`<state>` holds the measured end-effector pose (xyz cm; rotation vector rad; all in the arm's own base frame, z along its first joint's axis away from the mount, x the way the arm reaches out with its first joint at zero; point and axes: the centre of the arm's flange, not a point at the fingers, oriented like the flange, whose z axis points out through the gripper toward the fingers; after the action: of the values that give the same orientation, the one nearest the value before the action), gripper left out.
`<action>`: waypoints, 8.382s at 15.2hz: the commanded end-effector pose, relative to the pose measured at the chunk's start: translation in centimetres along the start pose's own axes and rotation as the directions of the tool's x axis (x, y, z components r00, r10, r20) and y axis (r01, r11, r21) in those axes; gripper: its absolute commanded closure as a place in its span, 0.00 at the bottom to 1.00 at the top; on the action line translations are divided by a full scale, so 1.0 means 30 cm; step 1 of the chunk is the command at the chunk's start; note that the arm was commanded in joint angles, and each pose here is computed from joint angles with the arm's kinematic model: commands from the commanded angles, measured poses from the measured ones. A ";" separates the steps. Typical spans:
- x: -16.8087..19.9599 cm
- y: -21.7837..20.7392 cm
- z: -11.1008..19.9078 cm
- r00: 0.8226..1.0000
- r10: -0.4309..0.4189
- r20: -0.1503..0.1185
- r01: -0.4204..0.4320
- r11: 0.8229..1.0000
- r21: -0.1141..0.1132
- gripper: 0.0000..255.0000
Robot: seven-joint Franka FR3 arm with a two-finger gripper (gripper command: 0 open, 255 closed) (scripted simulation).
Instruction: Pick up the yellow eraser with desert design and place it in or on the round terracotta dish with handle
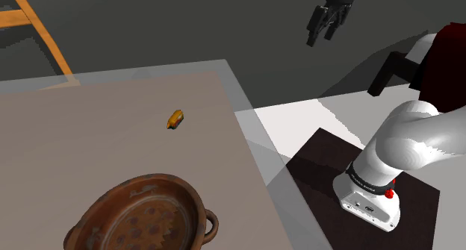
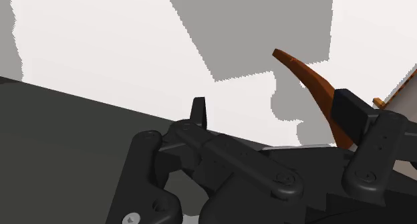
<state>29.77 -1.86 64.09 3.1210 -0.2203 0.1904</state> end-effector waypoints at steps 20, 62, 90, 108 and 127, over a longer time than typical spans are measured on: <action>0.180 -0.816 0.150 0.983 -0.177 0.051 0.177 0.984 -0.009 0.00; 0.195 -1.596 0.440 0.936 -0.338 0.101 0.340 0.940 -0.010 1.00; 0.136 -1.671 0.031 0.936 -0.338 0.101 0.340 0.940 -0.010 1.00; -0.471 -2.091 -0.021 0.936 -0.338 0.101 0.340 0.940 -0.010 1.00; -0.497 -2.091 0.189 0.936 -0.338 0.101 0.340 0.940 -0.010 1.00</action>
<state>24.61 62.24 56.76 3.0775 0.3136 0.0297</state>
